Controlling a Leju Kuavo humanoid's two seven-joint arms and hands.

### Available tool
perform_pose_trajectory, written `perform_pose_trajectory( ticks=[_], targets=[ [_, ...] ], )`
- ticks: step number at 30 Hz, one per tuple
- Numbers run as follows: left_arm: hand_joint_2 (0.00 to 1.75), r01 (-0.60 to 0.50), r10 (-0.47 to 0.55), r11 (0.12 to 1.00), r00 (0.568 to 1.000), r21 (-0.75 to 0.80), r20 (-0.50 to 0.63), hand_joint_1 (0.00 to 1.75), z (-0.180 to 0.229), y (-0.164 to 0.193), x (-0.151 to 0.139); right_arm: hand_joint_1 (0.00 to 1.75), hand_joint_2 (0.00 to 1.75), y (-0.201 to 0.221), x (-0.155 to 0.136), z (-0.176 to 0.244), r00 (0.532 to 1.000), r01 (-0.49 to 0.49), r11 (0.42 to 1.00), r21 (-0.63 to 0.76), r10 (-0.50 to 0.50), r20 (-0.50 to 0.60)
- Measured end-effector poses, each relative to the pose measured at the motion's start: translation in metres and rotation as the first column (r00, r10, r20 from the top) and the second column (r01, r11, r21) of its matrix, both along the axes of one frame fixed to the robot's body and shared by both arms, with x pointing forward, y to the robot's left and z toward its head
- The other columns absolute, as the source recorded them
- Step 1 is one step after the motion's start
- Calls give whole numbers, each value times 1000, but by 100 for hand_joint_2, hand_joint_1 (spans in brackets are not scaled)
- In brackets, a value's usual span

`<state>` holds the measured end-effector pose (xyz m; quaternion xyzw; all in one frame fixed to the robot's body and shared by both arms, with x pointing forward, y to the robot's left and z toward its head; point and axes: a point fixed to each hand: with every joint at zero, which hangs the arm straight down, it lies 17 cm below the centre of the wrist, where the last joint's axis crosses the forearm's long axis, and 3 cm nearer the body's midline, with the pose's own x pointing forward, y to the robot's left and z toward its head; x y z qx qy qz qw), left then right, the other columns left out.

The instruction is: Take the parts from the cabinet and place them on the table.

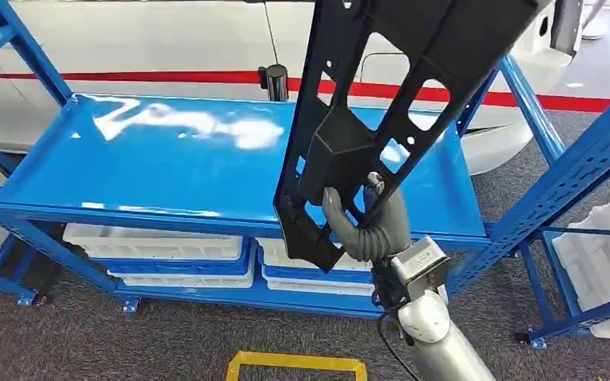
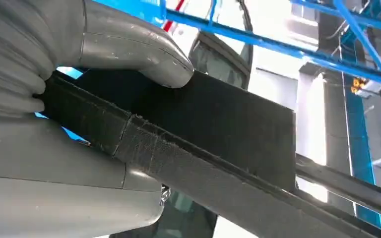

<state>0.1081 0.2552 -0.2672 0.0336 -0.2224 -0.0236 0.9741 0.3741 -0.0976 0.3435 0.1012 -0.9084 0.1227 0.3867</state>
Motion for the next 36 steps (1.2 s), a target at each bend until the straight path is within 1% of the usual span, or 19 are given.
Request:
perform_pose_trajectory(
  ticks=[5,9,18,25,27,30,36],
  targets=[
    [175,-11,11,1000,1000,4,5,0,0,1,3,175,175,-8,6,3,999,52,998,23,-52,-8],
    [175,-18,18,1000,1000,6,5,0,0,2,2,175,175,-7,8,3,998,42,998,55,-40,-38],
    [175,-18,18,1000,1000,7,7,0,1,2,3,175,175,-9,9,3,998,42,997,62,-39,-45],
    [175,-10,10,1000,1000,0,6,0,1,-1,2,175,175,-9,7,8,999,37,997,71,-36,-21],
    [175,-5,5,1000,1000,1,7,0,1,-1,2,175,175,-11,6,9,999,53,996,75,-52,-9],
    [175,0,0,1000,1000,2,4,0,0,-1,1,175,175,-15,3,8,994,101,993,58,-103,22],
    [175,5,-5,1000,1000,9,3,0,0,1,4,175,175,-20,0,6,992,122,991,63,-124,23]
  ],
)
